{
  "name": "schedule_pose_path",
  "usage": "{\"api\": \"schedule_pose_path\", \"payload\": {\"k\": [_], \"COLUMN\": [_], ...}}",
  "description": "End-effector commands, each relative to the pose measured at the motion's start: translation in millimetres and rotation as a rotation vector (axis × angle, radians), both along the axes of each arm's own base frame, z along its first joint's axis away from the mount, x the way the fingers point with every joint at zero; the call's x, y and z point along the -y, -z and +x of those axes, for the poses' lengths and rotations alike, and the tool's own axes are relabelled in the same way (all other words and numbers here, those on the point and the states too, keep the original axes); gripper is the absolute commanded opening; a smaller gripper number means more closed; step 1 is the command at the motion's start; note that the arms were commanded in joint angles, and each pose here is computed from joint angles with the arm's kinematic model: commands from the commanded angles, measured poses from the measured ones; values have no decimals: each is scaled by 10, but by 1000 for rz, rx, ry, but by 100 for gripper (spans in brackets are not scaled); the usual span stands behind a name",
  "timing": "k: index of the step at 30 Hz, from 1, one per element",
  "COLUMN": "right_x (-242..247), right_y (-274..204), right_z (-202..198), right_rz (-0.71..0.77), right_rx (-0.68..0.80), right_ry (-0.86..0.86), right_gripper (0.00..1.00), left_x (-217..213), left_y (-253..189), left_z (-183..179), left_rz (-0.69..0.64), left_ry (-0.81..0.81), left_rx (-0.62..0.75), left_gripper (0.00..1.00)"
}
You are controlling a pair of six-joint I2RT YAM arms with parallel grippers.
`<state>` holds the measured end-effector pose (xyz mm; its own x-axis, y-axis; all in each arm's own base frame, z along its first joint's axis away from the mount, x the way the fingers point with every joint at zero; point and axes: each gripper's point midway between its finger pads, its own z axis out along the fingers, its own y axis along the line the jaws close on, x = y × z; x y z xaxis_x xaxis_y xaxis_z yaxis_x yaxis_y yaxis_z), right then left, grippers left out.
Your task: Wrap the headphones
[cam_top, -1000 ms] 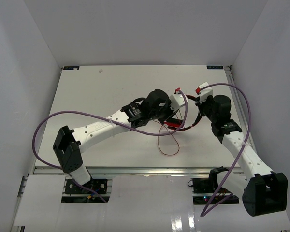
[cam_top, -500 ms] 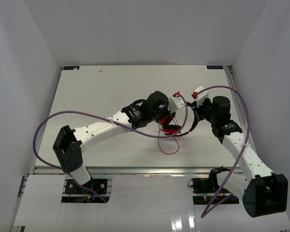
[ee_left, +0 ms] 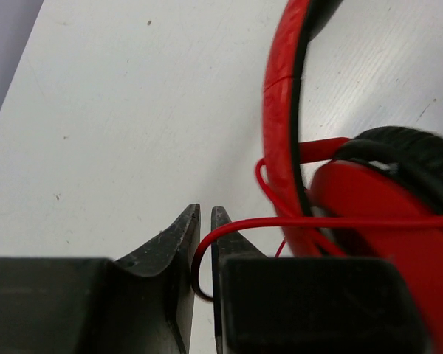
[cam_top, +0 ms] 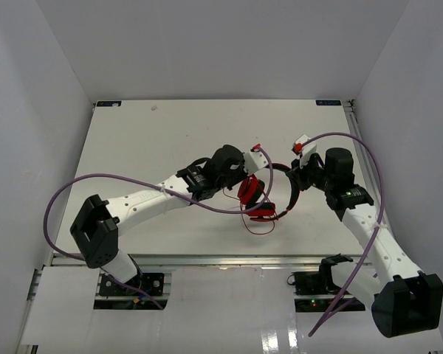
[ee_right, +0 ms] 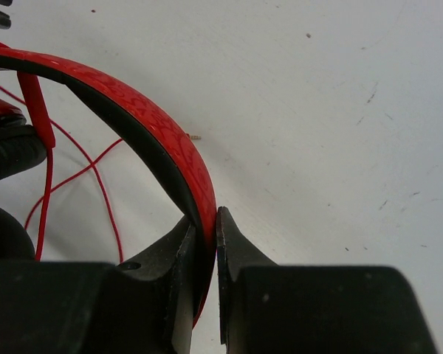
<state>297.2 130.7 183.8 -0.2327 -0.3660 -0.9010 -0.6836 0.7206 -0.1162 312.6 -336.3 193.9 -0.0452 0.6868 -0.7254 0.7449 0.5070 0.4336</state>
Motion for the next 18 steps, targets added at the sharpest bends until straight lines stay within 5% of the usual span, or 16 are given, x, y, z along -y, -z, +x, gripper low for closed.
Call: {"api": "schedule_pose_path", "payload": {"k": [1, 18], "right_x": [-237, -425], "right_y": [-532, -1347], "right_z": [-144, -383], "right_rz": [140, 339], "right_rx": [32, 7], "right_ry": [-95, -196], "right_gripper": [8, 8], "left_x": [-162, 211], "left_y": [-391, -573], "left_z": [47, -514], "left_rz": [-184, -649], "left_ry": [-42, 245], "left_rx": [32, -134], "left_gripper": [25, 38]}}
